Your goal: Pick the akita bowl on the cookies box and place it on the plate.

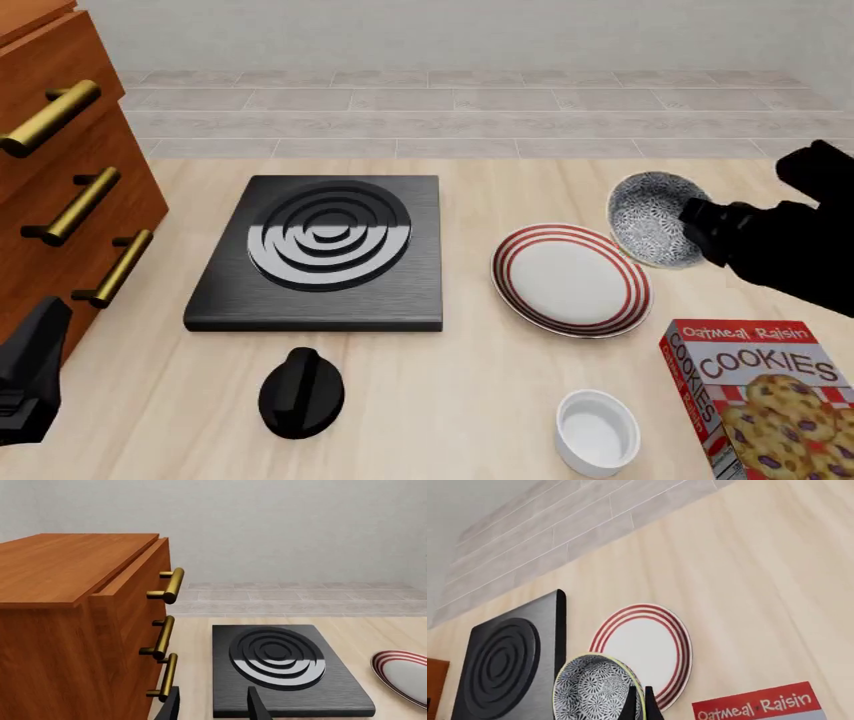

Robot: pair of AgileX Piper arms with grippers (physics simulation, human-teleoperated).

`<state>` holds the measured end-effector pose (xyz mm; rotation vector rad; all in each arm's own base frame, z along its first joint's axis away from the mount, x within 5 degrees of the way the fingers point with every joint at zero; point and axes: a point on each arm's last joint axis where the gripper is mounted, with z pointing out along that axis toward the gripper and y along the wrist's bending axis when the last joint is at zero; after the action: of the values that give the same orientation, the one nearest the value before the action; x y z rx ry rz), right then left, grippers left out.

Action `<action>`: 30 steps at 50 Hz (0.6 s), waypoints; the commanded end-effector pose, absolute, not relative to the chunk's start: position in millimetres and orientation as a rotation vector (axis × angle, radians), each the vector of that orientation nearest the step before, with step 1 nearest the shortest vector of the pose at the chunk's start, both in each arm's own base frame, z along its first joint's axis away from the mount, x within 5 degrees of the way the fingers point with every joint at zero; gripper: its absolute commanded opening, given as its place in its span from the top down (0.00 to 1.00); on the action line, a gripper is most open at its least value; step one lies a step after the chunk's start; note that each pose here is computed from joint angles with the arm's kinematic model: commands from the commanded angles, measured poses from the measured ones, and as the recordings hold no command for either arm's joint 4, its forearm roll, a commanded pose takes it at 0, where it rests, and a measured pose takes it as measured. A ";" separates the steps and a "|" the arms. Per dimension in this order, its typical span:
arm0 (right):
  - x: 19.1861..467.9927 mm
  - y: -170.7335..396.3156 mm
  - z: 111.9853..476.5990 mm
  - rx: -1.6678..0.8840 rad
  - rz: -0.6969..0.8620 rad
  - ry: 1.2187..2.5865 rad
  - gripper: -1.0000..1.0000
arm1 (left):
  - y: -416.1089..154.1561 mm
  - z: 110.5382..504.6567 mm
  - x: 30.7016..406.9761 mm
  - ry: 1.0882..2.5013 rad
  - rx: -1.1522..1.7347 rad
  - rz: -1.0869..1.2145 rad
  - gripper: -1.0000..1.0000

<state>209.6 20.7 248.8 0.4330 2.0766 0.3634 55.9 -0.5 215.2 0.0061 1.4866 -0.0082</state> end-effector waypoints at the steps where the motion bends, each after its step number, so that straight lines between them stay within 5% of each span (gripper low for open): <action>1: 237.1 37.5 237.8 0.455 0.443 2.084 1.00 | -0.5 215.3 55.9 1.487 0.006 -0.008 0.00; 30: 279.5 40.7 210.7 0.505 0.435 2.125 1.00 | -0.5 215.3 55.9 1.487 0.006 -0.008 0.00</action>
<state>266.3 41.4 215.2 0.4644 2.1279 0.4284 55.9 -0.5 215.3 0.0062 1.4866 -0.0082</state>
